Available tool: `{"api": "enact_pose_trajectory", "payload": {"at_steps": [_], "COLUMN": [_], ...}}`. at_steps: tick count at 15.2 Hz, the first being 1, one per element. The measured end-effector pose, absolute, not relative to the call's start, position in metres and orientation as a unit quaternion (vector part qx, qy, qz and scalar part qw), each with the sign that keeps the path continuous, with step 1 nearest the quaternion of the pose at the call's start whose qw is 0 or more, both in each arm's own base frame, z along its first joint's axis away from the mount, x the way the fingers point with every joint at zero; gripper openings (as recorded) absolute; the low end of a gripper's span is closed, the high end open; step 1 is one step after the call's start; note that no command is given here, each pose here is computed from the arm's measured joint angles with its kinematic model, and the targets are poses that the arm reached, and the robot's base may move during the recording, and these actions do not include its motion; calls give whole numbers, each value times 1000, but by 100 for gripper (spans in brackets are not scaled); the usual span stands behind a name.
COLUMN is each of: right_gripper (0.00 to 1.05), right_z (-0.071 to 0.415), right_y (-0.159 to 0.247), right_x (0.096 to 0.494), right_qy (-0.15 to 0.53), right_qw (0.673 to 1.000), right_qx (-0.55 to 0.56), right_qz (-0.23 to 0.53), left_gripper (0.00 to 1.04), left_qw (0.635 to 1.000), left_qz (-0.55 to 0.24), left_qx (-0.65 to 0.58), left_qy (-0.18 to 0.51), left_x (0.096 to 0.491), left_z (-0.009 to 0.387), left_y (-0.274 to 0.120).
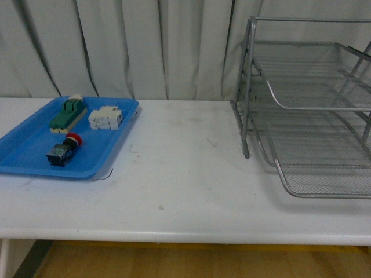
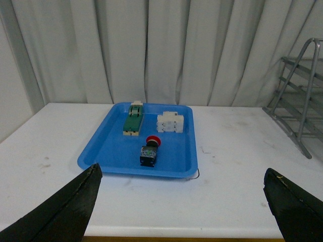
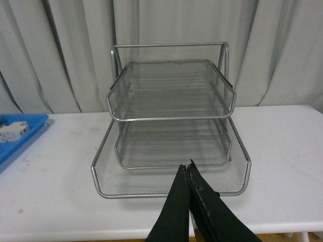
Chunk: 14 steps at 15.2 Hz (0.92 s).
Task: Place button on rack with both arms
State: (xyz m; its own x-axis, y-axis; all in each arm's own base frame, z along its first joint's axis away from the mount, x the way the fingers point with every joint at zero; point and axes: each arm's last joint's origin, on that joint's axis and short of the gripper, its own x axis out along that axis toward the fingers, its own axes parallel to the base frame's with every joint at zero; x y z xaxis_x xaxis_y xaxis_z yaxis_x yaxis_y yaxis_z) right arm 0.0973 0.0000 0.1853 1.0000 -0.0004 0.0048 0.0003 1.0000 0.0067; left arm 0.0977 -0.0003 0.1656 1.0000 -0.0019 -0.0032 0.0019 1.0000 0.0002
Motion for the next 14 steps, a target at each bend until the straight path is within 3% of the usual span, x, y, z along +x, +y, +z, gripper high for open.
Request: {"api": "enact_pose_trajectory", "payload": {"at_steps": [10,11,14], "right_gripper": [2,6,43], "right_z": [167,167,167], "right_y": [0,0,0], "right_x": [97,97,97], "right_qy": [-2,-2,-2], "right_qw": [1000,1000,1000], "right_qx": [3,3,3], "right_qz": [-1,0,0], "left_gripper": [98,98,98], "left_qw": [1000,1000,1000], "left_qz": [-1,-1,-1], "left_qx": [0,0,0], "left_qy": [2,1,1], "left_x": [98,98,98], "left_z": [166,166,166], "left_y": [0,0,0]}}
